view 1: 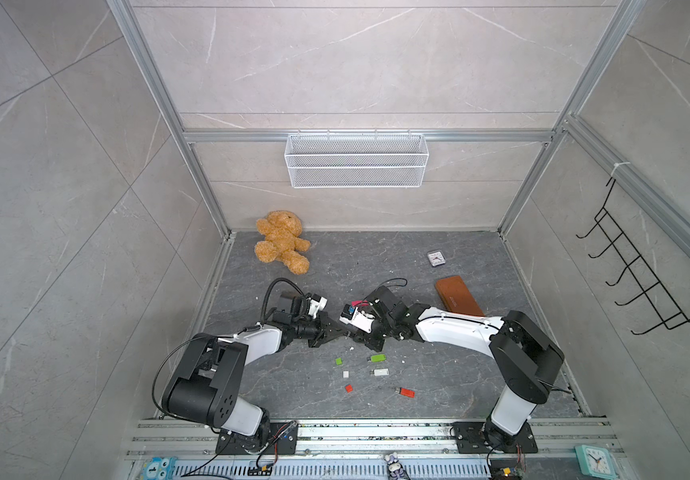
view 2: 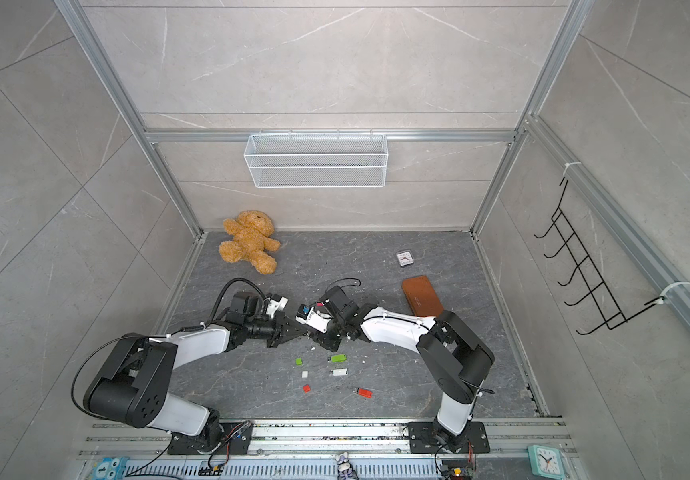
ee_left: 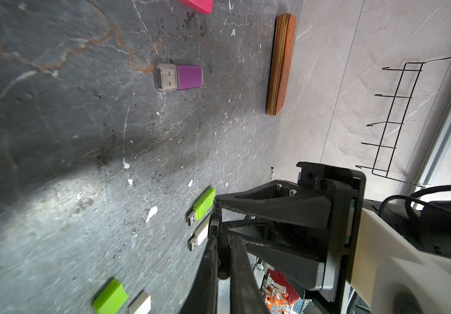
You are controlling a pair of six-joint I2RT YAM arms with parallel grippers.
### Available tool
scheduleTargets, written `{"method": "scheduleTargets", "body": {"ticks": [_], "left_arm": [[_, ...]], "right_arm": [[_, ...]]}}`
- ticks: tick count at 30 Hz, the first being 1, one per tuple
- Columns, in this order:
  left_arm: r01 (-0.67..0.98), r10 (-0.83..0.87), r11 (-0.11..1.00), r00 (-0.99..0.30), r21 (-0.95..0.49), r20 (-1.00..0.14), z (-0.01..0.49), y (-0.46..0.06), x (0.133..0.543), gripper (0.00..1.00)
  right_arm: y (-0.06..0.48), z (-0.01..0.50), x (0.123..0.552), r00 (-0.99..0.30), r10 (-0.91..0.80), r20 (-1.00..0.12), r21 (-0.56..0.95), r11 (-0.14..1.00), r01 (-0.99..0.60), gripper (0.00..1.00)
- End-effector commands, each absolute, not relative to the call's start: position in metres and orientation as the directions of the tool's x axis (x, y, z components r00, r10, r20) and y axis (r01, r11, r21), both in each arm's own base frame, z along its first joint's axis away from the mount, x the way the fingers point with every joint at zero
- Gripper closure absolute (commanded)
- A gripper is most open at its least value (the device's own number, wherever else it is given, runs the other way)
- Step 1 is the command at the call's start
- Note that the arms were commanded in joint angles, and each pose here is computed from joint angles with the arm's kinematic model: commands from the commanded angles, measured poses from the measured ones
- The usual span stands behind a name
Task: Close the usb drive cover
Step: Close the cover of the USB drive.
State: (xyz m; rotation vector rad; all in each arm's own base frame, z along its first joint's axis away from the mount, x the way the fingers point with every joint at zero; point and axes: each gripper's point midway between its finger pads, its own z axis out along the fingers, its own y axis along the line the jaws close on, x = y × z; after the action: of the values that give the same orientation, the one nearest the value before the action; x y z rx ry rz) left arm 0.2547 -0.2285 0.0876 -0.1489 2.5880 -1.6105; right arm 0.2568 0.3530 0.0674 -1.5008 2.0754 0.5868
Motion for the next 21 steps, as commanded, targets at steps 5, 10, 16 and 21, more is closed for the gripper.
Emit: {"method": "scheduleTargets", "body": {"ticks": [5,10,16,21], "left_arm": [[0.052,-0.127,0.436,-0.985,-0.899,-0.119,0.110,-0.230,0.263,0.99],[0.042,-0.125,0.448,-0.986,-0.893,-0.109,0.106,-0.229,0.262,0.99],[0.028,-0.124,0.461,-0.988,-0.887,-0.095,0.101,-0.228,0.263,0.99],[0.030,-0.124,0.461,-0.987,-0.887,-0.098,0.102,-0.229,0.264,0.99]], "right_arm": [[0.354,0.076,0.253,-0.263,-0.725,-0.636,0.058,0.295,-0.954,0.93],[0.355,0.079,0.253,-0.256,-0.718,-0.647,0.050,0.295,-0.954,0.93],[0.357,0.085,0.253,-0.250,-0.708,-0.661,0.052,0.289,-0.956,0.93],[0.361,0.087,0.253,-0.253,-0.697,-0.671,0.067,0.283,-0.957,0.93]]}}
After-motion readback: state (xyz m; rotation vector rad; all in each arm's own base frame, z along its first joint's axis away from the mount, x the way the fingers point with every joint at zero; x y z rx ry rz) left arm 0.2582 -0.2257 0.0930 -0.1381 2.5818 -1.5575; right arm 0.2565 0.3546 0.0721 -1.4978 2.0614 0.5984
